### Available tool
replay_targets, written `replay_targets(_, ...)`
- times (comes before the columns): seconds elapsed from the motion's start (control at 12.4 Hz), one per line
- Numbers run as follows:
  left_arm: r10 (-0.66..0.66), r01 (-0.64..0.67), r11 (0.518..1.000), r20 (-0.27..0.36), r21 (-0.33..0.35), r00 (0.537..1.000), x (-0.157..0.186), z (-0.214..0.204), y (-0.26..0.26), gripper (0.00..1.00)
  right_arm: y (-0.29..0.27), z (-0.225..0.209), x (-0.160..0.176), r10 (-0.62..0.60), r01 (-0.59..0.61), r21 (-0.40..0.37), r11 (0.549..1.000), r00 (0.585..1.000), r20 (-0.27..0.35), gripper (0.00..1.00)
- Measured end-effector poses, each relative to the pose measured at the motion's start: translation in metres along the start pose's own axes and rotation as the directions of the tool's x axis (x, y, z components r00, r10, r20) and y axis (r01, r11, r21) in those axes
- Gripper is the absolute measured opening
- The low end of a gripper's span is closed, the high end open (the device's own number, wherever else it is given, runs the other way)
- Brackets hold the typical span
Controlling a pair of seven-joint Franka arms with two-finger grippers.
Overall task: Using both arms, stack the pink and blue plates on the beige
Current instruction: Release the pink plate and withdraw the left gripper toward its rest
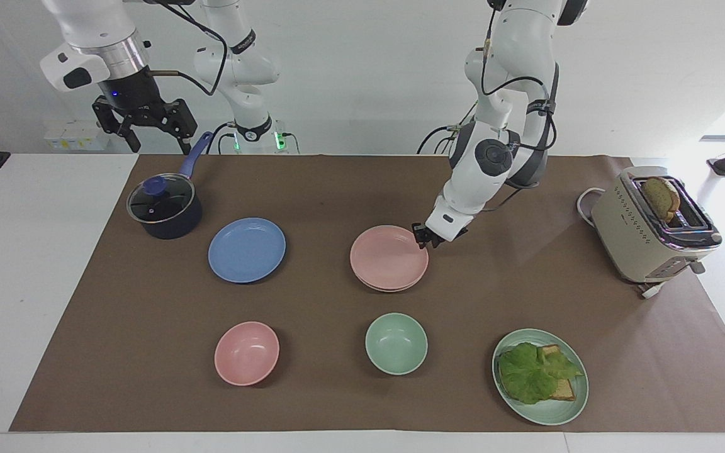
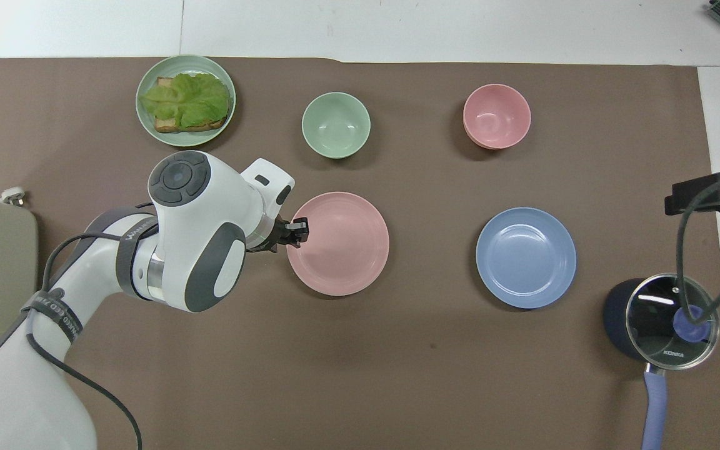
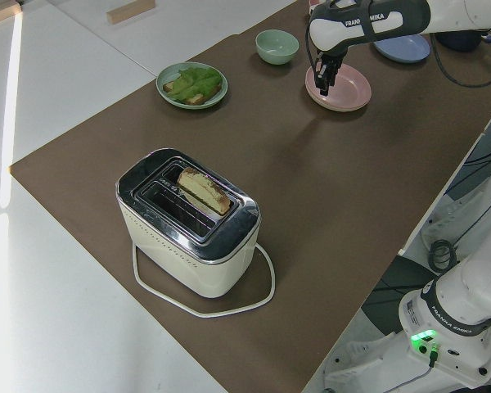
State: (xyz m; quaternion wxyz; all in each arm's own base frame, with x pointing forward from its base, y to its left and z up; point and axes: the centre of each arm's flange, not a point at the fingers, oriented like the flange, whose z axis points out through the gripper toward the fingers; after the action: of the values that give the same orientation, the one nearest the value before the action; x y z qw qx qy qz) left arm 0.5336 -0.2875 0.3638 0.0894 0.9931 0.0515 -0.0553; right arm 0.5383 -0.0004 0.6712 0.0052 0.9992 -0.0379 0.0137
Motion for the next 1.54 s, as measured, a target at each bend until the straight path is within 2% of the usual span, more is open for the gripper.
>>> replay_targets(0.08,0.001,-0.001,1.0,-0.002,0.002,1.0,0.001,-0.002,-0.003,0.67,0.0,0.0,0.0,0.0,0.0,0.0,1.0,1.0,0.0,1.0)
replay_targets(0.32,0.07,-0.069,0.994,-0.012,0.079,0.997,0.029,-0.033,-0.047,1.0,0.0,0.0,0.0,0.0,0.0,0.0,1.0,1.0,0.0,1.0)
replay_targets(0.57,0.124,-0.12,0.989,-0.036,0.08,0.992,0.07,-0.094,-0.131,1.0,0.0,0.0,0.0,0.001,-0.001,0.0,1.0,1.0,0.0,1.0)
replay_targets(0.81,0.155,-0.148,0.984,-0.065,0.096,0.986,0.084,-0.161,-0.178,1.0,0.007,0.0,0.0,0.013,-0.013,0.0,1.0,1.0,0.0,1.0)
replay_targets(0.97,0.195,-0.185,0.974,-0.068,0.134,0.979,0.074,-0.218,-0.182,1.0,0.01,0.0,0.001,0.019,-0.019,0.0,1.0,1.0,0.0,1.0)
replay_targets(1.13,0.23,-0.217,0.964,-0.068,0.156,0.971,0.063,-0.254,-0.185,1.0,0.011,0.001,0.0,0.021,-0.021,0.0,1.0,1.0,0.003,1.0)
replay_targets(1.54,0.254,-0.234,0.958,-0.112,0.166,0.961,0.044,-0.287,-0.18,1.0,0.016,0.003,0.0,0.03,-0.03,-0.001,1.0,1.0,0.008,1.0)
